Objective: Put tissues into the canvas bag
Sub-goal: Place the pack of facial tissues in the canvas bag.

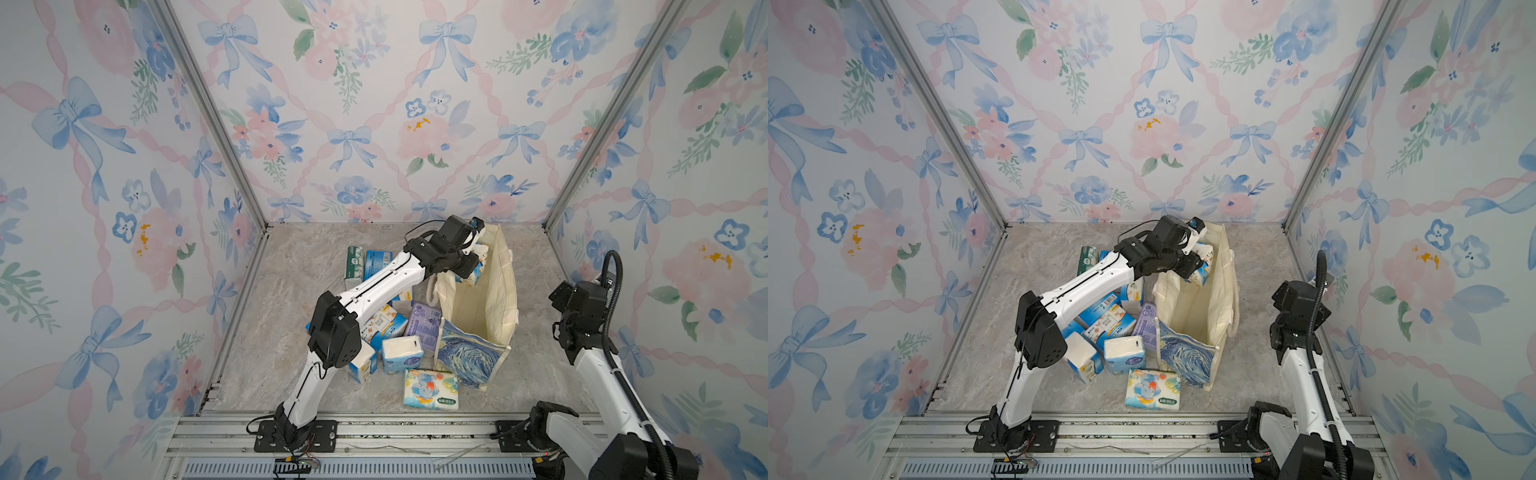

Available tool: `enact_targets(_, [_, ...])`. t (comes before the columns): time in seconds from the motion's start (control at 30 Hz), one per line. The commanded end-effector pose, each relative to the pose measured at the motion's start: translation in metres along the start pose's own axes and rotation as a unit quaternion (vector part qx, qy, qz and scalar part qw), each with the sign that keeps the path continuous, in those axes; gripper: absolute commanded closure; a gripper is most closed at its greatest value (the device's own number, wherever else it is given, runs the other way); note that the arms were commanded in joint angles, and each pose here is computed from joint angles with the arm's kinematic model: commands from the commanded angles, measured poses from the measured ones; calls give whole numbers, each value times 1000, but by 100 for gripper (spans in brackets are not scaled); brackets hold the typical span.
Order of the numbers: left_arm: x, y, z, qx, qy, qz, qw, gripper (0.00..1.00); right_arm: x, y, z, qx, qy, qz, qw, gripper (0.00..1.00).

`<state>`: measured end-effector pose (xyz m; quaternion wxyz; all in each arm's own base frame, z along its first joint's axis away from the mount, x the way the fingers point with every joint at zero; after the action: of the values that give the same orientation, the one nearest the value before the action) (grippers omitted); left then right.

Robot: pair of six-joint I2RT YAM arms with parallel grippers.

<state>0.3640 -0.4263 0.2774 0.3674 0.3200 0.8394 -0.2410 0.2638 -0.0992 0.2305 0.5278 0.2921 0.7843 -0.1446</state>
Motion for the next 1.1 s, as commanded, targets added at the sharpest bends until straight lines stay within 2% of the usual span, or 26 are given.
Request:
enact_targets(0.0, [-14,-8,-11,14,-22,0,1000,74,-29,20,-25,-97,12,16,995,14])
enact_targets(0.13, [-17,-11,-14,17,-27,2,1000,58,-54,35,-58,-190,4,40,981,15])
enact_targets(0.3, [-16,-12,-13,17,-26,3,1000,45,-76,48,-96,-286,-4,71,956,17])
enact_targets(0.5, [-22,-16,-21,29,-35,7,999,29,-87,70,-122,-382,38,64,921,17])
enact_targets(0.67, [-35,-18,-35,26,-55,14,998,29,-77,89,-123,-421,88,42,902,17])
enact_targets(0.83, [-51,-18,-63,10,-86,22,996,36,-66,109,-124,-455,126,18,881,22])
enact_targets(0.97, [-61,-16,-88,-11,-110,32,993,37,-60,118,-124,-458,140,-3,878,29])
enact_targets(1.07, [-63,-7,-103,-49,-122,39,991,37,-55,118,-121,-440,151,-19,885,35])
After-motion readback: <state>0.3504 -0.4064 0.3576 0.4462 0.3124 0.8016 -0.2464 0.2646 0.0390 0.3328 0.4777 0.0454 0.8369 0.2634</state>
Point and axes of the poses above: each gripper's point midway between its finger pads, its own z axis out along the fingers, its own y axis along the line the jaws close on, x = y × z, the point moved 6 cm from there along -z, back along the fingers, and after that the axes turned 3 degrees about -z, right-handed, at the moved point
